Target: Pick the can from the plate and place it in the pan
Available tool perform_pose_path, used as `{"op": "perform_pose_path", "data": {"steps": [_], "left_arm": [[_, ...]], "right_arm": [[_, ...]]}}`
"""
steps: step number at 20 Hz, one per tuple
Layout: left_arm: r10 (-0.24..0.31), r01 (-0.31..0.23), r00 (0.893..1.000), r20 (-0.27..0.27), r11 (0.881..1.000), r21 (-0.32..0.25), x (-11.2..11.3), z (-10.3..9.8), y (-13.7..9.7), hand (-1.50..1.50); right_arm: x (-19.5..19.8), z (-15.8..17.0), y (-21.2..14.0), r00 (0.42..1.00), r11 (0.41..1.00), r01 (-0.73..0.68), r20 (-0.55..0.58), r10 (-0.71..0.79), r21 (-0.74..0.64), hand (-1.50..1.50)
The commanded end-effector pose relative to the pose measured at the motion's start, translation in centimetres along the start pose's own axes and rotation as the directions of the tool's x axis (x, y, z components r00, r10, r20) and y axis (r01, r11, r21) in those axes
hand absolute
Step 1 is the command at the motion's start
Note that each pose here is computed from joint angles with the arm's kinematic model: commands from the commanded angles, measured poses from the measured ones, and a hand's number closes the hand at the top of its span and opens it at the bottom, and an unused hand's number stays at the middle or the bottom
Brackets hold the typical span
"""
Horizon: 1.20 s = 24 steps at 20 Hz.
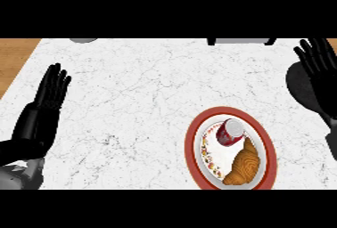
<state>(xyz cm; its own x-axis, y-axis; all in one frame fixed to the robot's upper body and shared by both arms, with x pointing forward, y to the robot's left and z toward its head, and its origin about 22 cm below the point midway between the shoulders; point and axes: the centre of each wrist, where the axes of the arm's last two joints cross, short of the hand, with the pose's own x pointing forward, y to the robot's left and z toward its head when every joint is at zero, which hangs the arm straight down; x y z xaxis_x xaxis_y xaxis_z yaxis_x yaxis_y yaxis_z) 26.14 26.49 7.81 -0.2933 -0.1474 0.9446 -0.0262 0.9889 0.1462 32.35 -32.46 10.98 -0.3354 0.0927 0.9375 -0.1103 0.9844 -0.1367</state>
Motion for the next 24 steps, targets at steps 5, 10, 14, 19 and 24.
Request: {"op": "perform_pose_path", "data": {"steps": [5, 10, 14, 19, 24], "left_arm": [[0.051, -0.026, 0.974, -0.222, 0.993, 0.112, 0.1, -1.7, 2.6, 0.00], [0.114, -0.071, 0.933, -0.341, 0.988, 0.136, -2.5, 0.4, 2.4, 0.00], [0.113, -0.069, 0.934, -0.338, 0.988, 0.142, -3.3, -0.3, 1.3, 0.00], [0.119, -0.082, 0.929, -0.351, 0.989, 0.120, -1.1, -0.6, 1.0, 0.00], [0.105, -0.078, 0.934, -0.341, 0.993, 0.092, -2.3, -0.8, -0.1, 0.00]], "right_arm": [[3.3, -3.5, 1.8, 0.971, 0.965, 0.179, 0.123, -0.205, 0.189, 1.50], [0.5, 3.3, 0.3, 0.962, 0.966, -0.257, 0.107, 0.251, 0.041, 1.50], [0.6, 8.3, -3.4, 0.932, 0.930, -0.360, -0.015, 0.362, 0.071, -1.50], [4.1, 7.9, -4.9, 0.832, 0.814, -0.553, 0.060, 0.552, 0.176, -1.50], [9.0, 5.1, -2.6, 0.797, 0.767, -0.598, 0.077, 0.599, 0.233, -1.50]]}}
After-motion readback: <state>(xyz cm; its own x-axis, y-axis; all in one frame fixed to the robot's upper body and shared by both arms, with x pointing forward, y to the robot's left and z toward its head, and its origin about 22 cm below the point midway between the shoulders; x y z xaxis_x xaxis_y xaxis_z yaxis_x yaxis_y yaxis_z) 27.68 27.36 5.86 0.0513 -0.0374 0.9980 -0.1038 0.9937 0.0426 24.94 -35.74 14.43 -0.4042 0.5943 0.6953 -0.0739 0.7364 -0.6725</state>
